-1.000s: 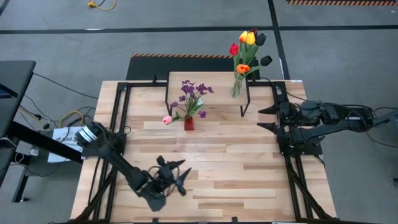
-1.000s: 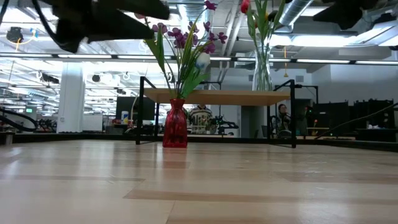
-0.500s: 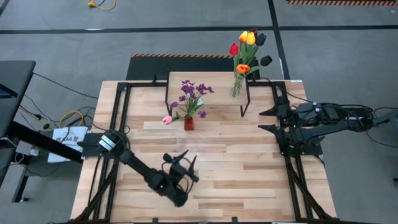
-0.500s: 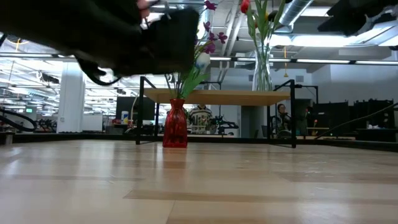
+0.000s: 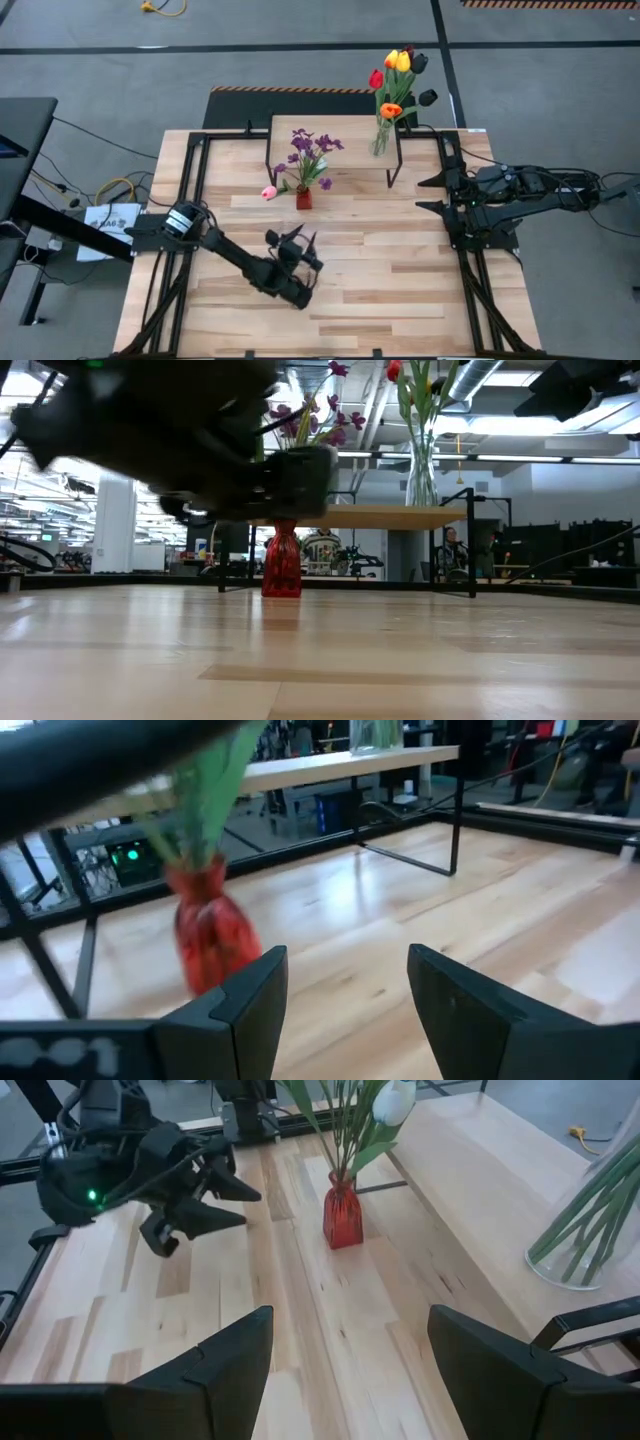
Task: Pick and place flowers into a vace then onto a shelf
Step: Put the red vase with flowers on the shelf
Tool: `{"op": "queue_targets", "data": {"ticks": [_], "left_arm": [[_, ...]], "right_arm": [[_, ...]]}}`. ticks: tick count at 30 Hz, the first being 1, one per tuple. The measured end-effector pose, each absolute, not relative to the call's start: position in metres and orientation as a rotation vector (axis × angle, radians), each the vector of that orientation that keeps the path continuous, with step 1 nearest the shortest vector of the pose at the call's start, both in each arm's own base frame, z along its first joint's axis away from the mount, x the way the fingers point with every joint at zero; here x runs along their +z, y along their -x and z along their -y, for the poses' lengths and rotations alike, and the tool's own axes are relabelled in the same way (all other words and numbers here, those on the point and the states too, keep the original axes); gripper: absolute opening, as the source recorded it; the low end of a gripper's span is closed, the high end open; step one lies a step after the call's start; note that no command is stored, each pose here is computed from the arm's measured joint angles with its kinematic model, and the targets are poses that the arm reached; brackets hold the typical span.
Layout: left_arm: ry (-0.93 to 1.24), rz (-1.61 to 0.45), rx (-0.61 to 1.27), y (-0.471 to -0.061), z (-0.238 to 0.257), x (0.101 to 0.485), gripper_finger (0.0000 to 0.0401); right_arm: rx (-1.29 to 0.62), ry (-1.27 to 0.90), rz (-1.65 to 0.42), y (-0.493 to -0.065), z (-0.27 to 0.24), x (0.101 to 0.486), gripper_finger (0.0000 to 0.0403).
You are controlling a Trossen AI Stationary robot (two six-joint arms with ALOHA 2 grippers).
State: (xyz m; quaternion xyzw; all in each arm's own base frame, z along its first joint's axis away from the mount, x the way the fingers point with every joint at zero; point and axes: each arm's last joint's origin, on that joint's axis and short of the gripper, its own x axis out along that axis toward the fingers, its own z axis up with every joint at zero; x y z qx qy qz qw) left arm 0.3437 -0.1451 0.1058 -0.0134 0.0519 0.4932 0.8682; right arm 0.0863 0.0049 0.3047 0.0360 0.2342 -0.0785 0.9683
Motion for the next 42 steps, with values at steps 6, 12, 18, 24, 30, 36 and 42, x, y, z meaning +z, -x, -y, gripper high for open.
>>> {"op": "queue_targets", "data": {"ticks": [6, 12, 18, 24, 30, 36, 42], "left_arm": [[0.077, -0.040, 0.989, -0.286, 0.158, 0.099, 0.0196], [0.010, -0.069, 0.985, -0.257, 0.151, 0.110, 0.0196], [0.056, -0.073, 1.041, -0.275, 0.141, 0.103, 0.0196], [0.039, -0.107, 1.102, -0.285, 0.126, 0.101, 0.0196], [0.042, -0.097, 1.157, -0.291, 0.109, 0.099, 0.0196], [0.070, 0.022, 1.127, -0.275, 0.101, 0.089, 0.0196], [0.086, 0.054, 1.079, -0.250, 0.101, 0.078, 0.0179]], "right_arm": [[-0.163, -0.085, -0.472, -0.086, -0.005, 0.305, 0.0260], [-0.189, -0.101, -0.465, -0.086, -0.004, 0.305, 0.0260], [-0.247, -0.089, -0.447, -0.086, -0.003, 0.306, 0.0260], [-0.247, -0.087, -0.449, -0.086, -0.003, 0.306, 0.0260], [-0.250, -0.080, -0.449, -0.086, -0.002, 0.306, 0.0260], [-0.267, -0.072, -0.451, -0.086, -0.002, 0.306, 0.0260], [-0.267, -0.072, -0.452, -0.086, -0.002, 0.306, 0.0260]]}}
